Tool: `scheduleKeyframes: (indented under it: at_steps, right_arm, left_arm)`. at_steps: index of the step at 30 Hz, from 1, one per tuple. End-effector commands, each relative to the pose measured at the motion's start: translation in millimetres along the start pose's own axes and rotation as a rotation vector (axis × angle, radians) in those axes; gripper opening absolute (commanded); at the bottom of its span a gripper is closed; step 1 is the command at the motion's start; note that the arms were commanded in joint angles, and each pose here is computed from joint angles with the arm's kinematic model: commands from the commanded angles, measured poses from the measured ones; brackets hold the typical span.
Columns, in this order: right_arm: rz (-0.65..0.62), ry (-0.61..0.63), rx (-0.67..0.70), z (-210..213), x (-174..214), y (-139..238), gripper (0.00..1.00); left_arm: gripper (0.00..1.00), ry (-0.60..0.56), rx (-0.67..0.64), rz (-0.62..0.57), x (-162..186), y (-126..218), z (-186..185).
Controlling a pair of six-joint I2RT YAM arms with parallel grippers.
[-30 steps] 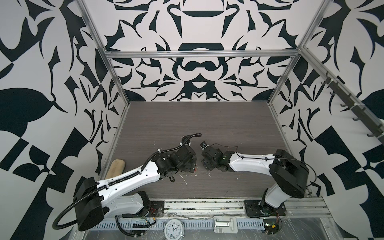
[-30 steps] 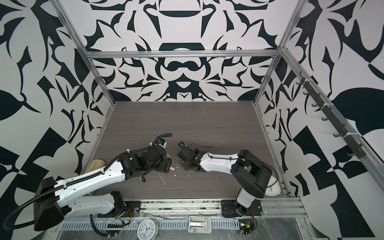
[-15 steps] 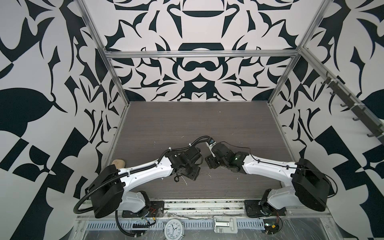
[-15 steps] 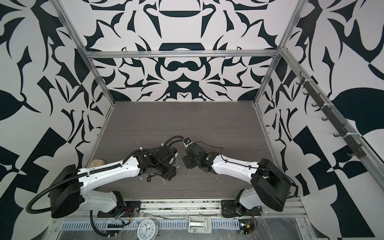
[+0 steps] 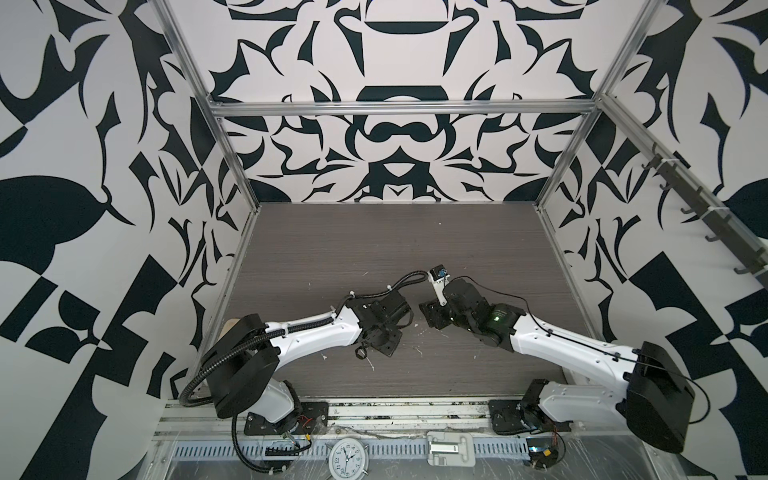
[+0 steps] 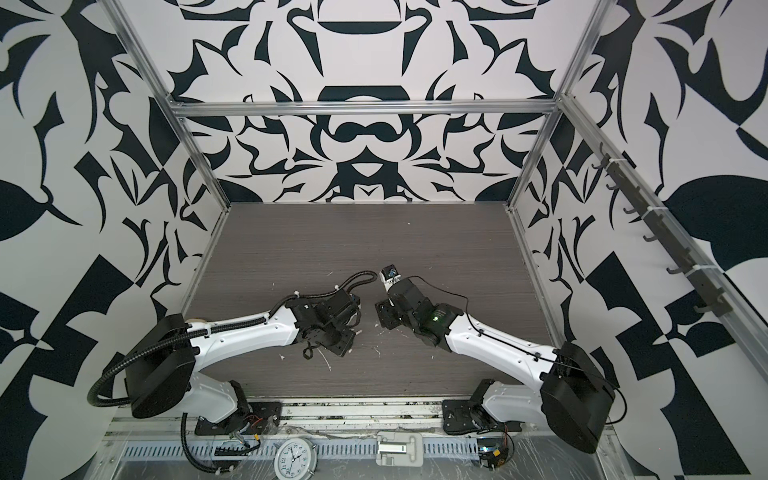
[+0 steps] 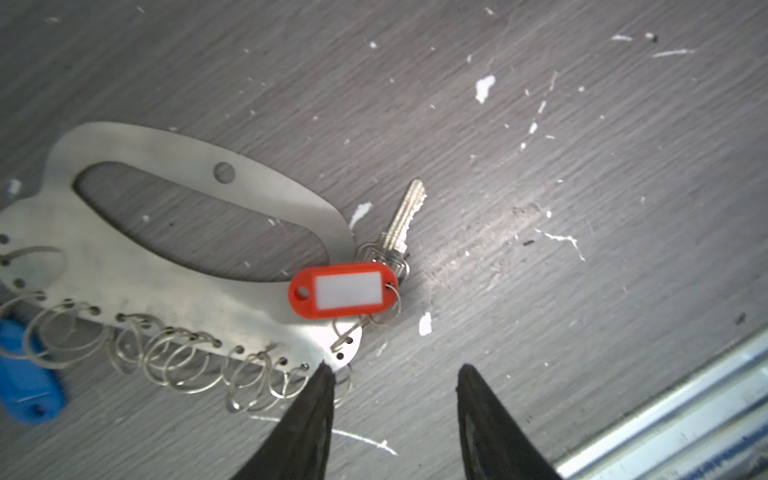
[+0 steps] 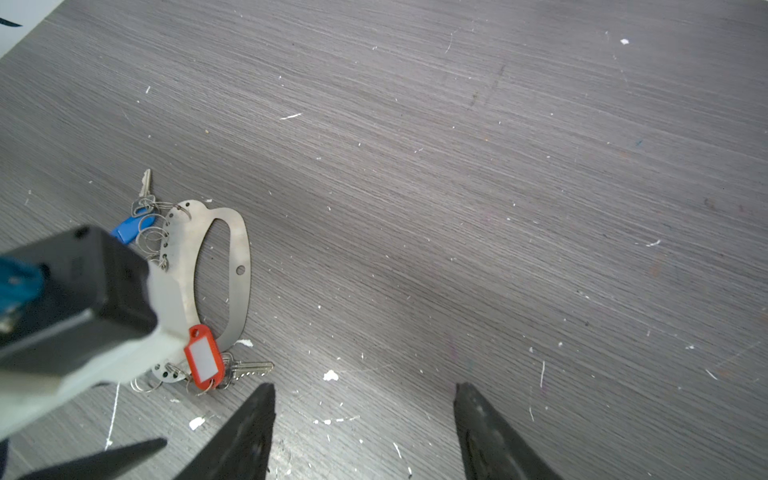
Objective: Remove the keys from the keyring
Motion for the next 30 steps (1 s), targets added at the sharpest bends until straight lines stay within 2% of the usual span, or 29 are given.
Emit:
scheduleKeyframes:
  at_steps: [1,11,17,30]
  right_arm:
    - [0.000,-0.008,0.004,-2.0,1.5,3.8,0.70]
    - [-0.007,-0.009,0.020,-6.5,1.1,8.9,0.69]
    - [-0.013,-0.013,0.027,-9.0,-0.4,10.8,0.68]
    - [-0.014,-0.020,0.038,-12.7,1.6,13.7,0.68]
  left_arm:
    - [0.49,-0.015,-0.034,-0.019,-10.4,-2.2,2.1]
    - [0.42,-0.018,-0.062,0.011,-5.8,-12.3,6.0]
    - [0.34,-0.020,-0.081,0.029,-2.9,-19.9,8.6]
    - [0.32,-0.030,-0.126,0.036,0.6,-25.0,10.6]
Point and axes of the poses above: each gripper's point midway between its finger pads, its own y axis back along the fingers, its own z axis along the line the jaws close on, x = y × z, the point moved 4 cm from there along y, back along the fingers, and after that the axes turned 14 degrees about y, right-handed, at the moved point
